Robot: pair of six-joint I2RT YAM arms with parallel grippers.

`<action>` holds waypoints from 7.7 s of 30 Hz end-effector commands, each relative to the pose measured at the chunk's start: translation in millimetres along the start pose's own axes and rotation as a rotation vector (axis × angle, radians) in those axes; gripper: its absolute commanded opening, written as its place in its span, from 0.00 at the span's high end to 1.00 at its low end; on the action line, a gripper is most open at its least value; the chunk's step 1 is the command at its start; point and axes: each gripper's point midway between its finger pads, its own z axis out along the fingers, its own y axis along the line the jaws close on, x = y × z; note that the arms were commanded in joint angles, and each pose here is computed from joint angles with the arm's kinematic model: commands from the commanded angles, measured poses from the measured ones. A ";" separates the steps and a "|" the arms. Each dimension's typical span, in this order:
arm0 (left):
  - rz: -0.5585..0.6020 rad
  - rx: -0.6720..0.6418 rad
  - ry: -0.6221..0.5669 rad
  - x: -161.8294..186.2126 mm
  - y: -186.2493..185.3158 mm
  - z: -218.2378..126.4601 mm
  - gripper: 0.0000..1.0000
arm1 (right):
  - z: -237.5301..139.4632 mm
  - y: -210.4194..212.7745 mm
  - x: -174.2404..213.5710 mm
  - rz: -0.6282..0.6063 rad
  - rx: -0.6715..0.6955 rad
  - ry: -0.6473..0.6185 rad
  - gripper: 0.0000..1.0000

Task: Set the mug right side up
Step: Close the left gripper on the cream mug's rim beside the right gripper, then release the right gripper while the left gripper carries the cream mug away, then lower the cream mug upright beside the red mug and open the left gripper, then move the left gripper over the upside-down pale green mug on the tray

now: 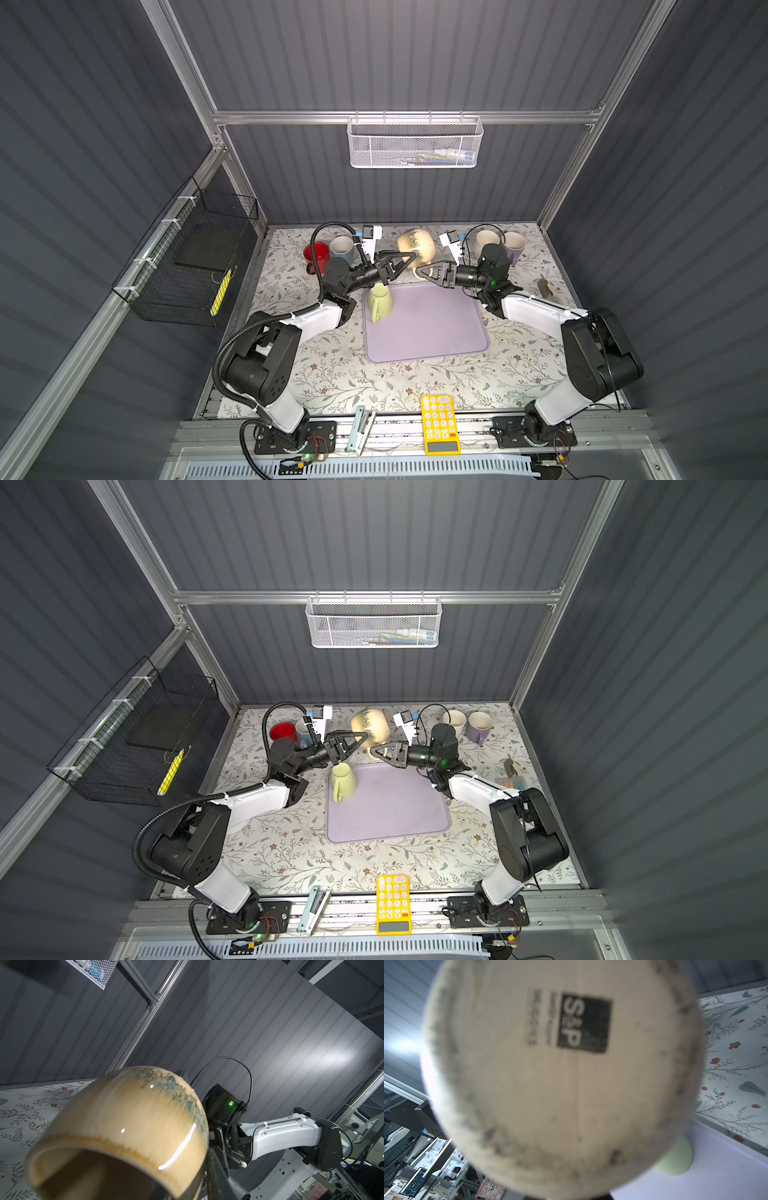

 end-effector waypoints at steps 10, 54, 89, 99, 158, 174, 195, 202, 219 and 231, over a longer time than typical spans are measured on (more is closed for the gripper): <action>-0.014 0.032 -0.026 -5.1 -9.4 6.5 1.00 | 8.5 7.1 -6.9 -0.129 -0.047 -0.034 0.85; -0.013 -0.257 0.039 6.4 49.5 -34.3 1.00 | -7.8 -36.2 6.9 -0.052 0.052 -0.057 0.52; 0.169 -0.748 0.294 -39.4 60.9 -90.0 1.00 | -16.8 -62.8 33.8 -0.033 0.202 0.016 0.56; 0.161 -0.916 0.375 -52.8 82.8 -128.9 1.00 | -19.2 -67.4 39.8 -0.025 0.223 0.028 0.56; -0.118 -1.371 0.557 -48.4 243.3 -320.9 1.00 | -28.5 -82.2 54.6 0.022 0.230 0.028 0.58; -0.160 -1.316 0.539 -38.4 254.4 -314.0 1.00 | -29.4 -86.9 58.9 0.040 0.240 0.029 0.58; -0.194 -1.391 0.538 -38.9 267.1 -325.7 0.78 | -30.5 -89.9 64.7 0.050 0.244 0.033 0.58; -0.193 -1.391 0.536 -39.4 268.8 -325.5 0.76 | -30.3 -90.9 64.4 0.053 0.246 0.031 0.58; -0.084 -1.386 0.487 -75.1 229.0 -313.4 0.64 | -31.3 -93.2 60.7 0.047 0.276 0.031 0.57; 0.044 -1.319 0.470 -77.0 157.5 -280.1 0.55 | -33.0 -92.7 55.3 0.030 0.306 0.031 0.57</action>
